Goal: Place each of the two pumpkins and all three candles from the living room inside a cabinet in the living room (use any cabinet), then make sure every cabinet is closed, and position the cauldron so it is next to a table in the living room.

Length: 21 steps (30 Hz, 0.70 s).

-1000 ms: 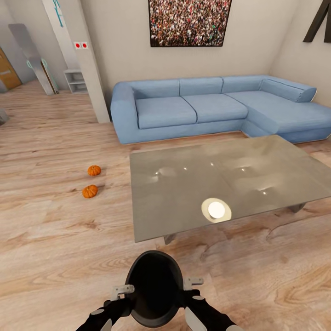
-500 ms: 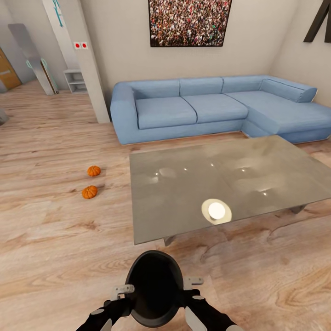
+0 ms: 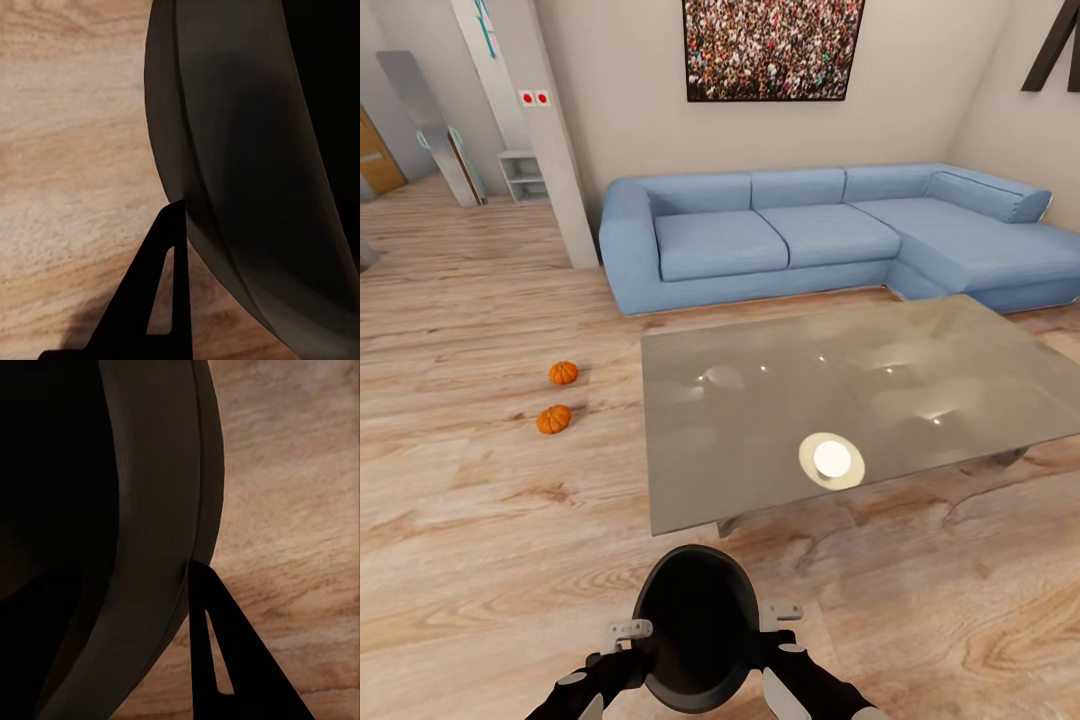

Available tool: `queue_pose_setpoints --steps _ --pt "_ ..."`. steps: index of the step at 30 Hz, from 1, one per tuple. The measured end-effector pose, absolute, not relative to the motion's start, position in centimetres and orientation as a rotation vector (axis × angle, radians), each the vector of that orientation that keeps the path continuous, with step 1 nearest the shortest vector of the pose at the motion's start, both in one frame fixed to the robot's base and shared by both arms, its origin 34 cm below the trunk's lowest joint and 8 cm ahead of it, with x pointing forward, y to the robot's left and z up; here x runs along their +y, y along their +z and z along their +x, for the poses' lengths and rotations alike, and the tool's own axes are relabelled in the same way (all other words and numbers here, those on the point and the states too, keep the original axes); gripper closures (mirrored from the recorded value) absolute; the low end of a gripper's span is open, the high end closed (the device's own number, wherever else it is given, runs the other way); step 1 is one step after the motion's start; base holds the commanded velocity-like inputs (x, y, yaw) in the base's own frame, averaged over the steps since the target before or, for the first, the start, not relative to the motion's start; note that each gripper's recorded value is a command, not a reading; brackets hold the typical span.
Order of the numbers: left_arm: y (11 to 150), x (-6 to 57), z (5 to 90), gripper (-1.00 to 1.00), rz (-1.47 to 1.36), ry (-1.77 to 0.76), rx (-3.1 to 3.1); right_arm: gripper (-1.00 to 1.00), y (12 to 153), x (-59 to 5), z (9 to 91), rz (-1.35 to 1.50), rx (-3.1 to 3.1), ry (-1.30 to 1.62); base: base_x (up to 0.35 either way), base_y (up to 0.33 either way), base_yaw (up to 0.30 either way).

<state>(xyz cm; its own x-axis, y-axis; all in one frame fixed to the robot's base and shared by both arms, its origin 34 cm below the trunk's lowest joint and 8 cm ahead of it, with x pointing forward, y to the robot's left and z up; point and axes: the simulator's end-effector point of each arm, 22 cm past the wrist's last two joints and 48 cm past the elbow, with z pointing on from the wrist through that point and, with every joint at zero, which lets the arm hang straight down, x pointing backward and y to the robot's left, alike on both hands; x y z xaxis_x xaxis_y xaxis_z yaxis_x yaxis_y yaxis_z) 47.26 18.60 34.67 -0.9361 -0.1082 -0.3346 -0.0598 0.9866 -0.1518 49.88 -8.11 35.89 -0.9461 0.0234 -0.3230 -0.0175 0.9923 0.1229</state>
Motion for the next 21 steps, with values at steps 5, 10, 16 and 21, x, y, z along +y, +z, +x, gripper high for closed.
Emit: queue_pose_setpoints --steps 5,10,16,21 --pt "33.7 18.6 47.1 1.0 -0.121 -0.198 2.783 1.0 34.9 -8.1 49.7 0.005 2.806 0.177 0.0 0.0 0.0" --pt "32.7 18.6 47.0 1.0 -0.123 -0.198 2.782 1.0 33.9 -8.1 49.6 0.004 2.806 0.177 0.0 0.0 0.0" --pt "32.0 18.6 46.8 1.0 -0.124 -0.199 2.783 1.0 33.3 -8.1 49.5 0.003 2.806 0.176 0.0 0.0 0.0" --pt "31.0 18.6 46.7 1.0 -0.124 -0.199 2.782 1.0 32.3 -8.1 49.3 0.003 2.805 0.177 0.0 0.0 0.0"
